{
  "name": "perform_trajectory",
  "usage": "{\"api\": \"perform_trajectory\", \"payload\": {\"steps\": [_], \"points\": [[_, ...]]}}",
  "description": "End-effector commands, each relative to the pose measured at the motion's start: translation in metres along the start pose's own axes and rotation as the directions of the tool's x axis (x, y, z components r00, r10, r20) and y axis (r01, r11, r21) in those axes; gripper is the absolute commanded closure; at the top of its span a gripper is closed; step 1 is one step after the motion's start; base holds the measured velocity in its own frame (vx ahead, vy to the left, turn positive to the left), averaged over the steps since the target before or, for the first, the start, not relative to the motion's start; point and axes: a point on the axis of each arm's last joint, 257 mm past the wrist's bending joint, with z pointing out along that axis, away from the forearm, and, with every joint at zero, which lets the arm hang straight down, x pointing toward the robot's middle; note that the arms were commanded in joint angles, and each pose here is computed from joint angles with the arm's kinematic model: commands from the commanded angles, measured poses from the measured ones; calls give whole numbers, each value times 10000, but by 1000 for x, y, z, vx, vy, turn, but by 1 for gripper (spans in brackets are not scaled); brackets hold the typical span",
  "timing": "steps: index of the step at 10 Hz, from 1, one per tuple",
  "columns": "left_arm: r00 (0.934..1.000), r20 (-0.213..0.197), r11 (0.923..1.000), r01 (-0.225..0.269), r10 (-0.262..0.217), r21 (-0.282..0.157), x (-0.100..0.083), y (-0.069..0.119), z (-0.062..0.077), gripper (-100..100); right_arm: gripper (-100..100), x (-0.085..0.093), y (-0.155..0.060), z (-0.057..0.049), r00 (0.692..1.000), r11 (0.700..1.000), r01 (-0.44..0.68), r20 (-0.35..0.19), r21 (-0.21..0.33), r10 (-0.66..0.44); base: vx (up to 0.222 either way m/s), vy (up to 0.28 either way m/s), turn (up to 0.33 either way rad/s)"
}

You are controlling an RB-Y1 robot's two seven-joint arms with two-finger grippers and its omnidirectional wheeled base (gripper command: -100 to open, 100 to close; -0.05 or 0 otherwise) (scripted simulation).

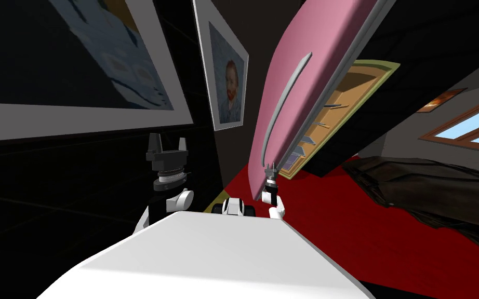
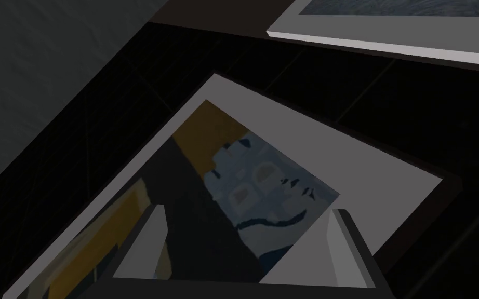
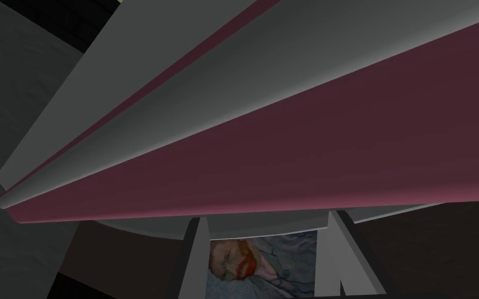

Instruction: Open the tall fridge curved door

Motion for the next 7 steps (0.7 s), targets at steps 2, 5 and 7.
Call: {"api": "perform_trajectory", "payload": {"steps": [2,5,7], "points": [[10000,0,10000,0,0,1,0,0,0,0,100,19,-13,13,9967,9976,535,-628,449,-507,46,331,10],[10000,-4,10000,-4,4,0,0,0,0,0,-100,16,-15,32,9979,9991,337,-555,272,-322,-56,51,-41],[10000,-5,10000,-6,6,-3,0,0,0,0,-100,14,-18,45,9982,9992,300,-534,258,-286,-49,-46,-48]]}}
